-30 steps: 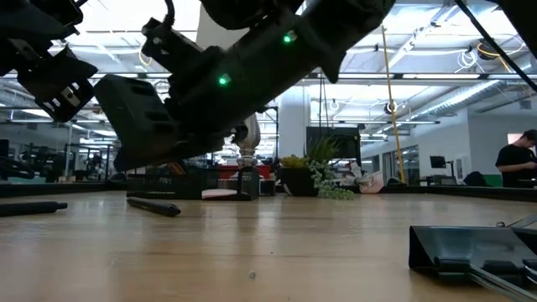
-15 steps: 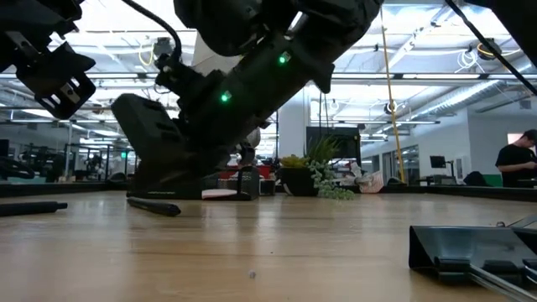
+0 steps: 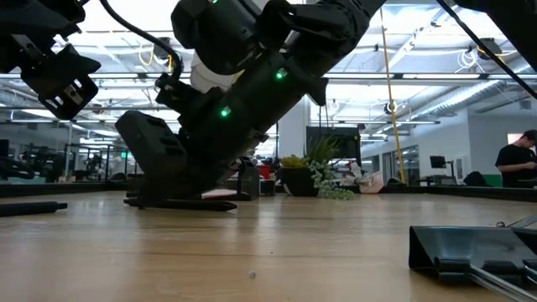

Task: Pick and place office supplies into organizer
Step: Put the black pen into the black desk organizer

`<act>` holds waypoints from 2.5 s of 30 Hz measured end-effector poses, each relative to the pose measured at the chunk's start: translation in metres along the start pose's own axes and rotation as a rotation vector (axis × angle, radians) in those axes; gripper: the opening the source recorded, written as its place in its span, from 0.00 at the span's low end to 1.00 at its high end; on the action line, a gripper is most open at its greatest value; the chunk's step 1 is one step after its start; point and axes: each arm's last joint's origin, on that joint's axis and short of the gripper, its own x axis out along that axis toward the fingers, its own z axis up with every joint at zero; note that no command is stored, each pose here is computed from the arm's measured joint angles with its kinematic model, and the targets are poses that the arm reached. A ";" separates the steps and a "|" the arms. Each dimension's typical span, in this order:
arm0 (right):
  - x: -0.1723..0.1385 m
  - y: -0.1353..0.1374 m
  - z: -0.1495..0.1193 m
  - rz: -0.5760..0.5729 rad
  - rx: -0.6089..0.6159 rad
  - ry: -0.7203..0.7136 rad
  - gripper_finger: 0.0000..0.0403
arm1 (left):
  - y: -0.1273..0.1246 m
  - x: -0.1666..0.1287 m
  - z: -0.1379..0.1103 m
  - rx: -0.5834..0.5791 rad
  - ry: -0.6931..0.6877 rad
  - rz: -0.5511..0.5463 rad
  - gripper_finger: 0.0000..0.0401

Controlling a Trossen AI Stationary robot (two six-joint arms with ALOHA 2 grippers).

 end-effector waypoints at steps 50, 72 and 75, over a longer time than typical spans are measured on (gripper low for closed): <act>-0.007 -0.108 0.117 -0.014 -0.028 -0.685 0.06 | -0.036 -0.013 0.005 0.068 0.018 -0.536 0.45; -0.009 -0.151 0.135 0.009 -0.050 -0.824 0.06 | -0.035 -0.011 0.006 0.070 0.017 -0.529 0.45; -0.004 -0.161 0.134 0.034 -0.038 -0.820 0.06 | -0.034 -0.011 0.007 0.070 0.014 -0.523 0.45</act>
